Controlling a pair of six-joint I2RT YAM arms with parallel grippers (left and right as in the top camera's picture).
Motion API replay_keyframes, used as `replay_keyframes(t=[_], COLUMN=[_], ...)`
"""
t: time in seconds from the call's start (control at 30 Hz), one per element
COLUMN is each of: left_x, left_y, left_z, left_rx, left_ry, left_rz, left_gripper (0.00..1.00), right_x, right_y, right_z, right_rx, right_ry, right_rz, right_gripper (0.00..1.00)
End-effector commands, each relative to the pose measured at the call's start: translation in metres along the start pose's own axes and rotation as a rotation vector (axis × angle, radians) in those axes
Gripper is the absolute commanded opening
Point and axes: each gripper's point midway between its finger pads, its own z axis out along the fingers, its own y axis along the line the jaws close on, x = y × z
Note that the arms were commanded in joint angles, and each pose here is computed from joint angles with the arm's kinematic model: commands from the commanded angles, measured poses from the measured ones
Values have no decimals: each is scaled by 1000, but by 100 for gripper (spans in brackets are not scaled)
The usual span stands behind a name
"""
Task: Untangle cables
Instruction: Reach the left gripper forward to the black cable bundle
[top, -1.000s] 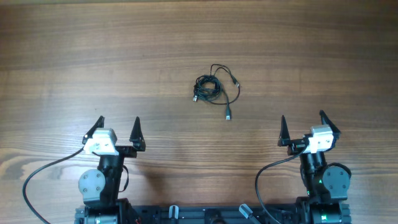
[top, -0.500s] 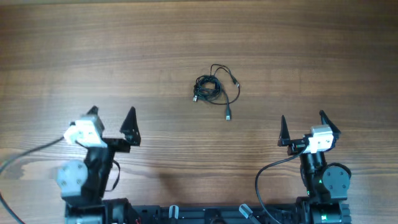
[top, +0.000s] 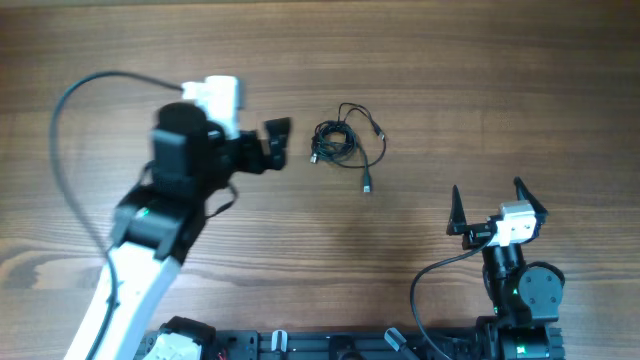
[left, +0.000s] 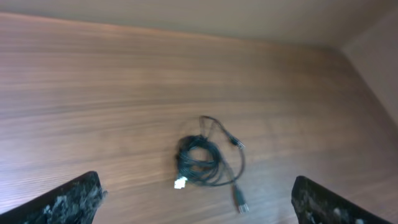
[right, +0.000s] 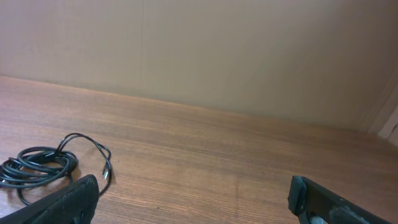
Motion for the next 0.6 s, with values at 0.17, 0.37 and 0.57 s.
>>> replay_keyframes(t=[0.17, 0.37, 0.57], left_x=[50, 80, 107], left_y=[-65, -33, -9], left_z=[88, 154, 194], left_rx=[123, -33, -139], left_ry=[154, 183, 179], left_rz=[94, -99, -299], left_gripper=[100, 85, 85], right_x=[-2, -2, -2], right_y=[1, 1, 1], right_z=[0, 0, 0], right_rx=[-4, -4, -4], right_ry=[-10, -10, -10], right_rz=[-10, -10, -10], right_gripper=[100, 100, 100])
